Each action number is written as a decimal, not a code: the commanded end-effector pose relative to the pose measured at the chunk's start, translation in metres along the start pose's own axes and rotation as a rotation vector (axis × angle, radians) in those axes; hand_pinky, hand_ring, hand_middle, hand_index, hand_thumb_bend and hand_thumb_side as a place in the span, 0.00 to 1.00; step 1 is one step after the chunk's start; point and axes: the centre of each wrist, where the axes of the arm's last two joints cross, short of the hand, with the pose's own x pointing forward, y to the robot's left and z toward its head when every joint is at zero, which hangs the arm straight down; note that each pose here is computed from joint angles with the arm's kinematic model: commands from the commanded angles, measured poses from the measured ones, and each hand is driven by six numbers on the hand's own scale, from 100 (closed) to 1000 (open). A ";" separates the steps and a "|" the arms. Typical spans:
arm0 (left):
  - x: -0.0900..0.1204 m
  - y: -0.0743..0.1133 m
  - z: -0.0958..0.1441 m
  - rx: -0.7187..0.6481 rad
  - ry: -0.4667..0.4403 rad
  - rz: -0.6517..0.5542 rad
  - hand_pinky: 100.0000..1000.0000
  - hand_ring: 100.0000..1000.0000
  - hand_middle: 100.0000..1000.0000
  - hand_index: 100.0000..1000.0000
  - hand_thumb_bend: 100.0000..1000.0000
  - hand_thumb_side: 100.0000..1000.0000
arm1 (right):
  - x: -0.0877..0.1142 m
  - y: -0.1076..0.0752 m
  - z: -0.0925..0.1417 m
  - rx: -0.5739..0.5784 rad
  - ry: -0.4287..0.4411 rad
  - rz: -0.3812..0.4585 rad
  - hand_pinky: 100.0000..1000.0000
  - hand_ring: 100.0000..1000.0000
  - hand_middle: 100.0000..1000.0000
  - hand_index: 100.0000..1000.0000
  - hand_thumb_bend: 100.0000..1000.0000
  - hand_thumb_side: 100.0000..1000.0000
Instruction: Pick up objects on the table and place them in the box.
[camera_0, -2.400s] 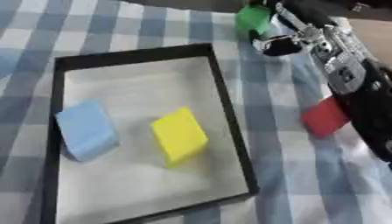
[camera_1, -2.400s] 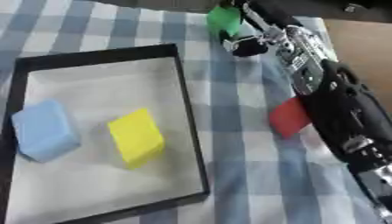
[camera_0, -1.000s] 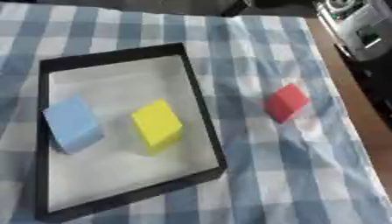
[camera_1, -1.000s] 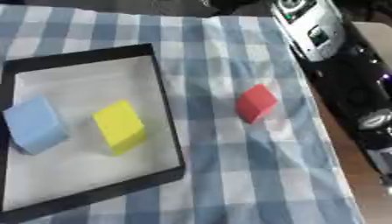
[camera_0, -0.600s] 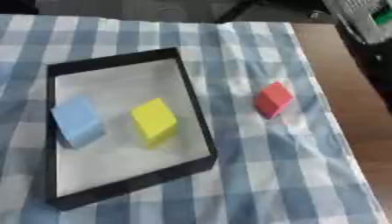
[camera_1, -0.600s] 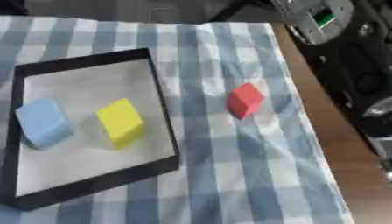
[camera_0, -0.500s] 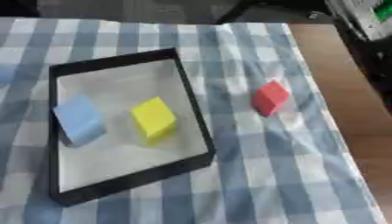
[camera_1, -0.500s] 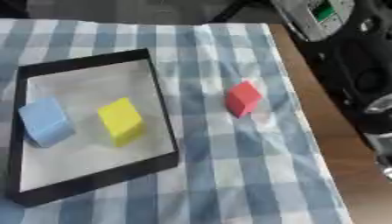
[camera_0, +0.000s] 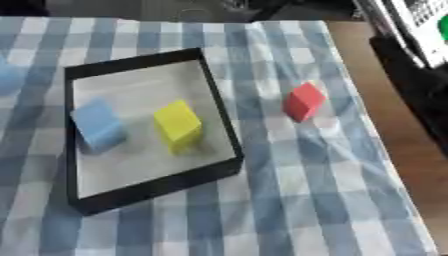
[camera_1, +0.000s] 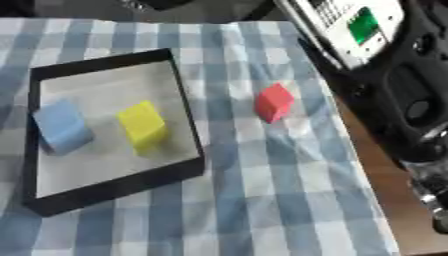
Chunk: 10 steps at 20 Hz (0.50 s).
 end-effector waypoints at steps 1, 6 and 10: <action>0.003 0.014 -0.006 0.033 -0.019 -0.035 0.59 0.71 0.67 0.78 0.34 0.58 | 0.000 0.007 -0.003 0.005 0.004 0.016 0.84 0.50 0.55 0.56 0.00 0.00; -0.003 0.026 -0.005 0.087 -0.006 -0.056 0.59 0.70 0.67 0.78 0.33 0.58 | -0.008 0.026 -0.001 0.013 0.021 0.006 0.83 0.50 0.55 0.56 0.00 0.00; -0.005 0.034 -0.007 0.116 -0.004 -0.070 0.59 0.70 0.67 0.78 0.33 0.59 | -0.011 0.036 -0.001 0.026 0.028 0.004 0.83 0.50 0.54 0.55 0.00 0.00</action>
